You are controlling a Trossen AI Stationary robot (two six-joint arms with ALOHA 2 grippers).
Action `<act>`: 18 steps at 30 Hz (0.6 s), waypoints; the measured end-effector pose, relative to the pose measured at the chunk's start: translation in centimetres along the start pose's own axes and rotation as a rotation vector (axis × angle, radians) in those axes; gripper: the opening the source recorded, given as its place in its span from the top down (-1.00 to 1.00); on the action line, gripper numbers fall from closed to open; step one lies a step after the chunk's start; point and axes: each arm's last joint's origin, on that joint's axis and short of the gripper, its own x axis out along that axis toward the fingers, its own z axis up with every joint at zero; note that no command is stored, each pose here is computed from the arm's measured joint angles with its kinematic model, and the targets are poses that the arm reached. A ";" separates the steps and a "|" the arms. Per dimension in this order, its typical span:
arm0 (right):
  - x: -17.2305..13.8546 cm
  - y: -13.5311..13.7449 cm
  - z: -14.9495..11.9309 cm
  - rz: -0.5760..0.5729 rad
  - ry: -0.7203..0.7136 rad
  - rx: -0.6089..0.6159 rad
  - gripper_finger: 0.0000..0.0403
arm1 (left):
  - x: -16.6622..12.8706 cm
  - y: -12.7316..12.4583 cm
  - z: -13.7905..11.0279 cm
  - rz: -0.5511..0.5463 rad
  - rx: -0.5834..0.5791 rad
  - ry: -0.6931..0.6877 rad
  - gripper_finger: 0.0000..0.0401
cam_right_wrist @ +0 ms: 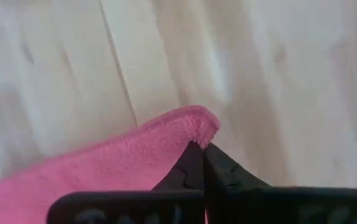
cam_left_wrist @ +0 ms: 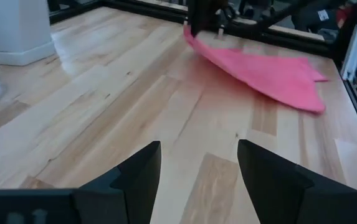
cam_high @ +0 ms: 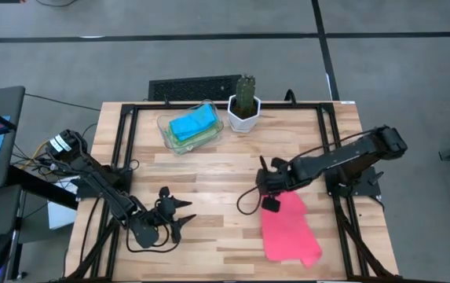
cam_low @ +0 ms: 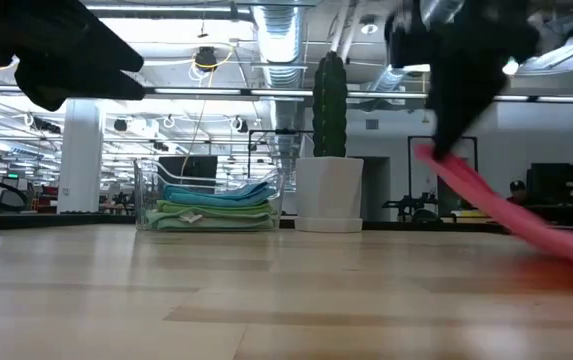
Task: Fold microfiber towels
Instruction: Fold the pink microfiber towel
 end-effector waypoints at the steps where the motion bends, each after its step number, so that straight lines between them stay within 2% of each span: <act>1: -0.8 -0.1 0.5 -0.013 -0.042 0.018 0.95 | 0.1 0.0 0.1 0.006 -0.008 -0.008 -0.03; 8: -3.1 -1.7 3.3 -0.103 -0.206 0.165 0.97 | 1.9 -0.1 0.4 0.050 -0.042 -0.084 -0.03; 14: -2.4 -4.1 4.5 -0.127 -0.217 0.247 0.96 | 6.7 -0.7 -1.7 -0.039 -0.078 -0.062 -0.03; 18: -2.4 -4.7 5.2 -0.098 -0.255 0.258 0.96 | 9.9 -0.9 -2.4 -0.001 -0.083 -0.081 -0.03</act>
